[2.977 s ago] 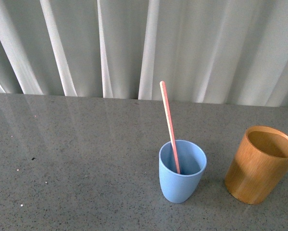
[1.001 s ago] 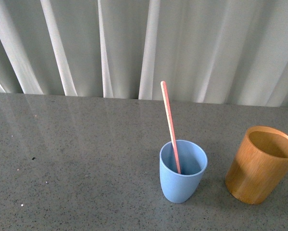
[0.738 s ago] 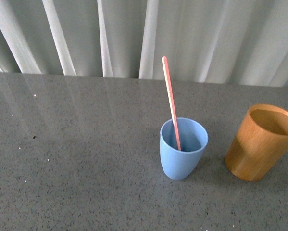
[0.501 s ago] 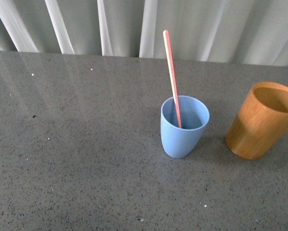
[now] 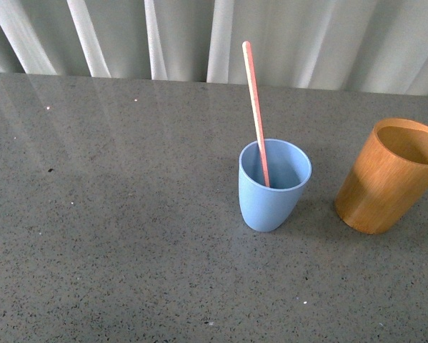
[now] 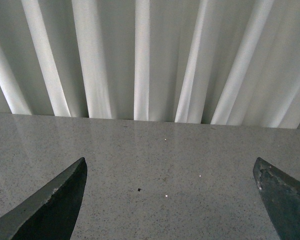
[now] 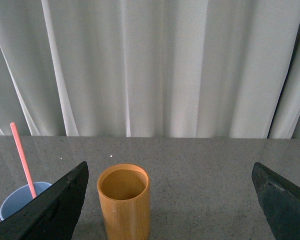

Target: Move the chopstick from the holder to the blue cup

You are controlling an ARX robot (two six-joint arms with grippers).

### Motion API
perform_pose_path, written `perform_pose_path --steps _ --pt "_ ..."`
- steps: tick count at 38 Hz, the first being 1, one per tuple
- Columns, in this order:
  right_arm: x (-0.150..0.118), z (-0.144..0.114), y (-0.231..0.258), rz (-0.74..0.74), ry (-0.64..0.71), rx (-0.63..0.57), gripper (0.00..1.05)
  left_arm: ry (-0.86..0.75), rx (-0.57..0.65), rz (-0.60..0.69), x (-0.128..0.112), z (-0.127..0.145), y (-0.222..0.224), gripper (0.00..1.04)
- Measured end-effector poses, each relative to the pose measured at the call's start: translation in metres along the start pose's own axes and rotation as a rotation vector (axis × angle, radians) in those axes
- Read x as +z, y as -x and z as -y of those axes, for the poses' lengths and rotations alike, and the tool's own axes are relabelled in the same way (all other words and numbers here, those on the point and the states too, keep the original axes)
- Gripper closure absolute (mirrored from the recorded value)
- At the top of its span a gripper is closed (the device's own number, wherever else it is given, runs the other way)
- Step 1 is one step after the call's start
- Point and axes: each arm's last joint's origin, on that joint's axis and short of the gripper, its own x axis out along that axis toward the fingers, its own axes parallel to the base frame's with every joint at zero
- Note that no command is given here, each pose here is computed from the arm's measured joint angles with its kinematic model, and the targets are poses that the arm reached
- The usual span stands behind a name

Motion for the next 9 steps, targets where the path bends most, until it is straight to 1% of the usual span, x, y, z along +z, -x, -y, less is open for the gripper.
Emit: perform_pose_path --steps 9 --pt "0.0 0.0 0.0 0.0 0.0 0.0 0.1 0.0 0.0 0.0 0.0001 0.0 0.0 0.07"
